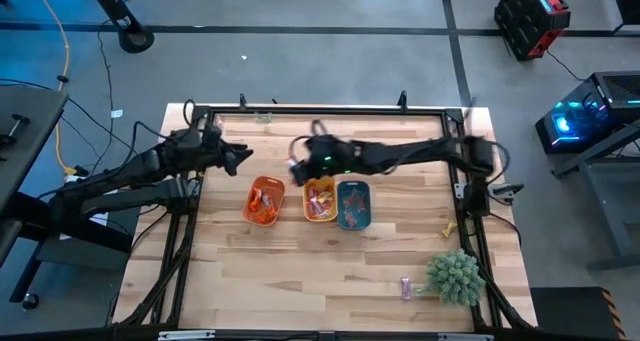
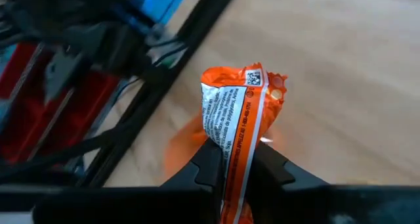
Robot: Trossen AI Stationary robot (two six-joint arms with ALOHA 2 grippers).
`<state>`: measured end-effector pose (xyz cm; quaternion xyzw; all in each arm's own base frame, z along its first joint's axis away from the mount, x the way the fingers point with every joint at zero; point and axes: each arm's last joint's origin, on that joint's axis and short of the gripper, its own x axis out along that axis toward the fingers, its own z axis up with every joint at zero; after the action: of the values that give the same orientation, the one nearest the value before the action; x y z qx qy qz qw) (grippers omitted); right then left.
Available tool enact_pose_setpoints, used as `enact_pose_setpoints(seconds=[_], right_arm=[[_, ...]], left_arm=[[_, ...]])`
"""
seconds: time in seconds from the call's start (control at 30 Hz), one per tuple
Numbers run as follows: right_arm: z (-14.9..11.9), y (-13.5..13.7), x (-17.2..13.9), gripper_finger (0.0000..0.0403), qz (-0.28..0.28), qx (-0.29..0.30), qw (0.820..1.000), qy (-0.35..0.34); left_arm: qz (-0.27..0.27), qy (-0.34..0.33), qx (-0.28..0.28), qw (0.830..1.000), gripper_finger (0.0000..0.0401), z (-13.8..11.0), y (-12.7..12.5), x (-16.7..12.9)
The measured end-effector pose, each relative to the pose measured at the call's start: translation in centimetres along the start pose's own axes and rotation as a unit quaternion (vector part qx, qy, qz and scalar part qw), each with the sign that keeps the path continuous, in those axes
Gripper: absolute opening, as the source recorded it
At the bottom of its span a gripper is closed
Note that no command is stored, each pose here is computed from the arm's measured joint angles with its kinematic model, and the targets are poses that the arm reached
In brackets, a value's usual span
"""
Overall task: Sort candy
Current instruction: Put the orange chocolate into the orange bin
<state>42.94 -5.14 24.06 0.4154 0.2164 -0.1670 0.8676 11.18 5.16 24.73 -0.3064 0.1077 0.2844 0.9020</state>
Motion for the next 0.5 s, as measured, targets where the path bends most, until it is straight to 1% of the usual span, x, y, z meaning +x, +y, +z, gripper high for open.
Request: enact_pose_setpoints(seconds=[0.07,0.17,0.23,0.33,0.4,0.5], right_arm=[[-0.1,0.9,2.2,0.0038,0.021,-0.009,1.0,0.019],[-0.4,2.3,5.1,0.0039,0.052,-0.015,0.998,0.042],[-0.9,3.0,6.7,0.0039,0.06,-0.014,0.996,0.057],[-1.7,3.7,8.4,0.0044,0.055,-0.014,0.995,0.088],[-2.2,4.1,9.2,0.0058,0.059,-0.022,0.992,0.113],[-2.4,4.6,9.5,0.0094,0.045,-0.053,0.989,0.13]], left_arm=[[0.005,0.032,0.0,0.999,0.0194,-0.6,0.3,-0.2],[0.019,0.061,0.0,0.998,0.0194,-1.1,0.7,-0.5],[0.024,0.068,0.001,0.997,0.0194,-1.4,0.9,-0.9],[0.026,0.071,-0.003,0.997,0.0194,-1.6,1.1,-1.5],[0.027,0.071,-0.01,0.997,0.0194,-1.7,1.2,-1.9],[0.034,0.078,-0.026,0.996,0.0194,-2.1,1.5,-2.5]])
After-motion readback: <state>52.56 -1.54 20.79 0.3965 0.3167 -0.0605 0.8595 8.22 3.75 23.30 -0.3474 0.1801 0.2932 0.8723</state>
